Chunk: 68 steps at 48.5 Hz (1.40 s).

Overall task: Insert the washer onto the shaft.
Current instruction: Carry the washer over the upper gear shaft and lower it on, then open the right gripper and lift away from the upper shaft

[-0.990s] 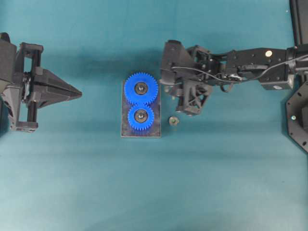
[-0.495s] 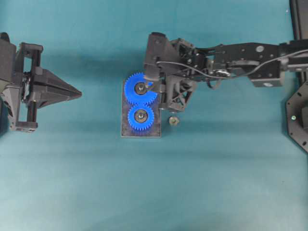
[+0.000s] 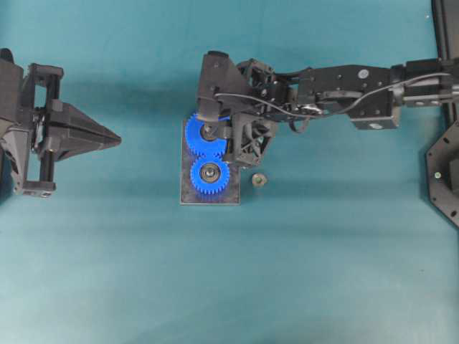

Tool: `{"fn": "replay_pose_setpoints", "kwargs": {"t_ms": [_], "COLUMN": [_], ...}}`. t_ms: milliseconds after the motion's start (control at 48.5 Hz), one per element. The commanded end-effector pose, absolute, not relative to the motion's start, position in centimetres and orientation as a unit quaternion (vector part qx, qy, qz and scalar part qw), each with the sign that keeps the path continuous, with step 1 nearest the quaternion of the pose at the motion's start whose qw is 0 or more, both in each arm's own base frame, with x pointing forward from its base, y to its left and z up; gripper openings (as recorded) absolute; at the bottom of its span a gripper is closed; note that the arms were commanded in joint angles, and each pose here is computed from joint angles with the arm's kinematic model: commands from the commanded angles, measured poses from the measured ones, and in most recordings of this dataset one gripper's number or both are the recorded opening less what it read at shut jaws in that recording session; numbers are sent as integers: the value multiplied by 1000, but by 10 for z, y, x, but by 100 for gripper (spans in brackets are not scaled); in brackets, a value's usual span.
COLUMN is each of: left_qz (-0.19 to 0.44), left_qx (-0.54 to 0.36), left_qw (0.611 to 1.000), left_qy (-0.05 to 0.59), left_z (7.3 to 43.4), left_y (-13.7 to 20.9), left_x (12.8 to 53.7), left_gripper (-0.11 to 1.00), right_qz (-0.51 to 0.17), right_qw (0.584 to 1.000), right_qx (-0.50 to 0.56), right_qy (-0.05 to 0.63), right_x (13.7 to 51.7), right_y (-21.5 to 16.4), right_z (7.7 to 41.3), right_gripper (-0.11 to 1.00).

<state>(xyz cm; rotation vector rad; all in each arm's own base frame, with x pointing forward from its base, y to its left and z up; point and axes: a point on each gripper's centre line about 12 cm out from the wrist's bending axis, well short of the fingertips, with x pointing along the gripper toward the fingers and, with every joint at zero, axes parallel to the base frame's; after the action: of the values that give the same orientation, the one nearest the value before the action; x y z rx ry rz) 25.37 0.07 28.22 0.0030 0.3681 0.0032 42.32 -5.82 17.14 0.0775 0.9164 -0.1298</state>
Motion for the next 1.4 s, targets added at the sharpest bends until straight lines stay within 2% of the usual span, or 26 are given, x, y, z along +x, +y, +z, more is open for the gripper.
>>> {"fn": "replay_pose_setpoints", "kwargs": {"t_ms": [0, 1278, 1320, 1381], "left_qz": [2, 3, 3, 3], "left_qx": [1, 0, 0, 0], "left_qw": [985, 985, 985, 985], "left_qy": [170, 172, 172, 172], "left_z": [289, 286, 286, 285], "left_y": [1, 1, 1, 1], "left_x": [254, 253, 253, 253], "left_gripper": [1, 1, 1, 1], "right_qz": [-58, -64, -64, -65], "right_qw": [904, 903, 903, 903], "right_qx": [30, 34, 34, 35], "right_qy": [422, 423, 423, 423], "right_x": [430, 436, 436, 437], "right_y": [-56, -62, -63, -63], "right_z": [186, 179, 179, 180], "right_gripper": [33, 33, 35, 51]}}
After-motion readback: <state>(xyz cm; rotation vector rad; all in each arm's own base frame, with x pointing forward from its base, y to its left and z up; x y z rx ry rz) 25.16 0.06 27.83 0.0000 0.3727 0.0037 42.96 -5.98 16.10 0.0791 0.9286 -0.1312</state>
